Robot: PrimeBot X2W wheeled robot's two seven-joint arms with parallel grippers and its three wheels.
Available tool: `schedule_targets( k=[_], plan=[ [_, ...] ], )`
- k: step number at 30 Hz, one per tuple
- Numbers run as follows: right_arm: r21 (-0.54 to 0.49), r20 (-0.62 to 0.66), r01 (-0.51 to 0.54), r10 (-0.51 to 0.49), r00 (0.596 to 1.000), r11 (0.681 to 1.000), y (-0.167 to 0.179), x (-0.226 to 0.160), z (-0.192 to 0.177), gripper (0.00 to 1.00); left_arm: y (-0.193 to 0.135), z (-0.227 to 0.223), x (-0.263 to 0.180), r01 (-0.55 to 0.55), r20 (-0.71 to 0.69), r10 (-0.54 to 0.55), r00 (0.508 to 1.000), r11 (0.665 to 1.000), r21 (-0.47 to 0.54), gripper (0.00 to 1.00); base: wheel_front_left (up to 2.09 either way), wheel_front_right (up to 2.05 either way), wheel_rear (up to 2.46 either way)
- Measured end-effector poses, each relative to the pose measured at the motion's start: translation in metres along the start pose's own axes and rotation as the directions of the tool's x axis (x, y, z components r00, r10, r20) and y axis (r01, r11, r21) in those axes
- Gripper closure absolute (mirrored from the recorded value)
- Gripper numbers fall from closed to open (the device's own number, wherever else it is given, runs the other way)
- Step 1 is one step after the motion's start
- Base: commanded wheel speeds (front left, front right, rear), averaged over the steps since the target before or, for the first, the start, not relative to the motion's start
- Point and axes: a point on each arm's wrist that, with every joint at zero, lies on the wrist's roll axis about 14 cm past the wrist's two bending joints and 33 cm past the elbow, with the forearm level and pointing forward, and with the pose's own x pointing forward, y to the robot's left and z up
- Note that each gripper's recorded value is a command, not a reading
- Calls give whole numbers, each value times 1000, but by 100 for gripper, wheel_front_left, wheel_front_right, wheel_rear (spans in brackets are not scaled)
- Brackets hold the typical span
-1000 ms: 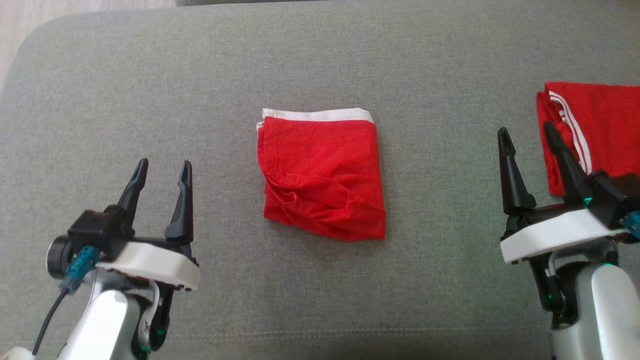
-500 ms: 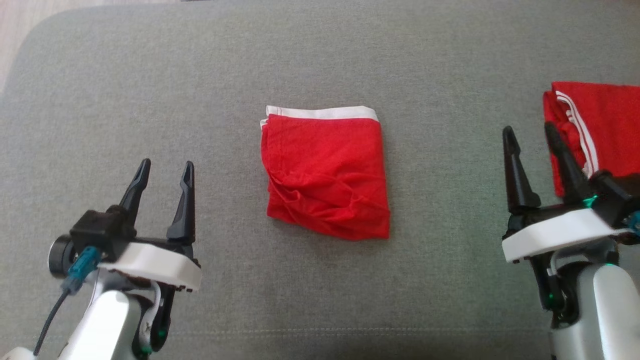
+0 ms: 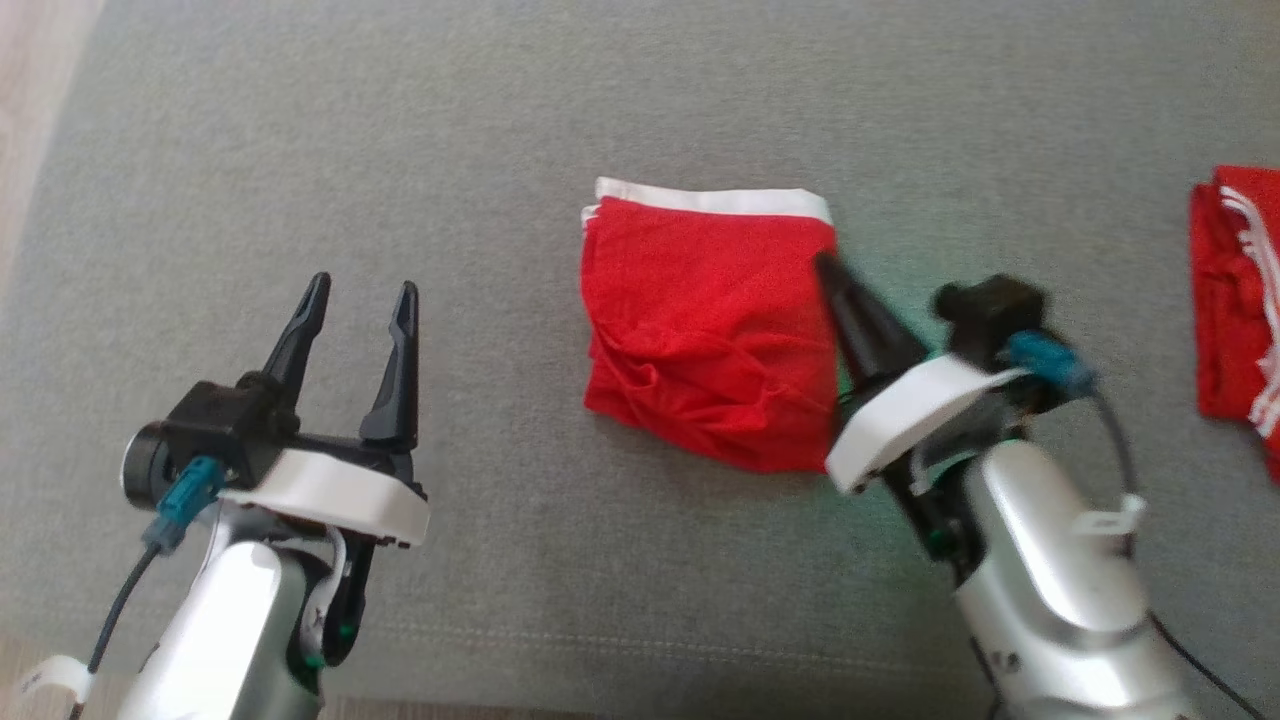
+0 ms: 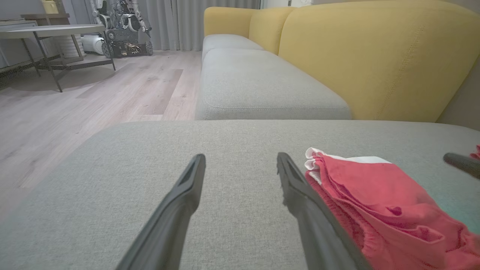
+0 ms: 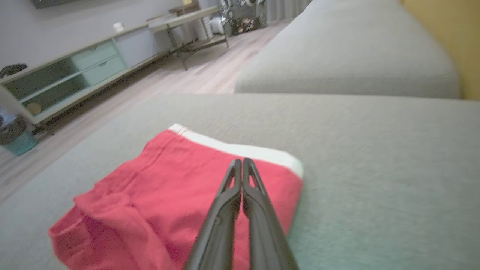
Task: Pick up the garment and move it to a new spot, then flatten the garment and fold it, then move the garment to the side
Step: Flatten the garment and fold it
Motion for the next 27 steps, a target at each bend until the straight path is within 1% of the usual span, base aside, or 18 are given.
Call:
schedule_targets(
  k=[5,10,17,21,23,27],
  plan=[
    [51,-113,-110,115,987,993,35,9,-45,100,6,-6,-3,-21,-14,21,1000,1000,-2,0,0,0,0],
    [78,-162,-197,208,965,977,64,11,-63,100,10,-8,-2,-32,-14,32,999,1000,0,0,0,0,0],
    [90,-188,-272,285,940,958,89,3,-75,100,9,-9,-2,-29,-15,29,999,1000,-2,0,0,0,0],
    [94,-196,-291,304,932,952,96,-2,-77,100,7,-8,-1,-23,-8,23,1000,1000,-3,0,0,0,0],
    [90,-185,-301,313,932,949,99,-4,-75,100,5,-7,0,-20,-4,20,1000,1000,-8,0,0,0,0],
    [65,-122,-329,334,935,942,107,-8,-58,100,1,-3,2,-10,7,10,1000,1000,-14,0,0,0,0]
  ],
)
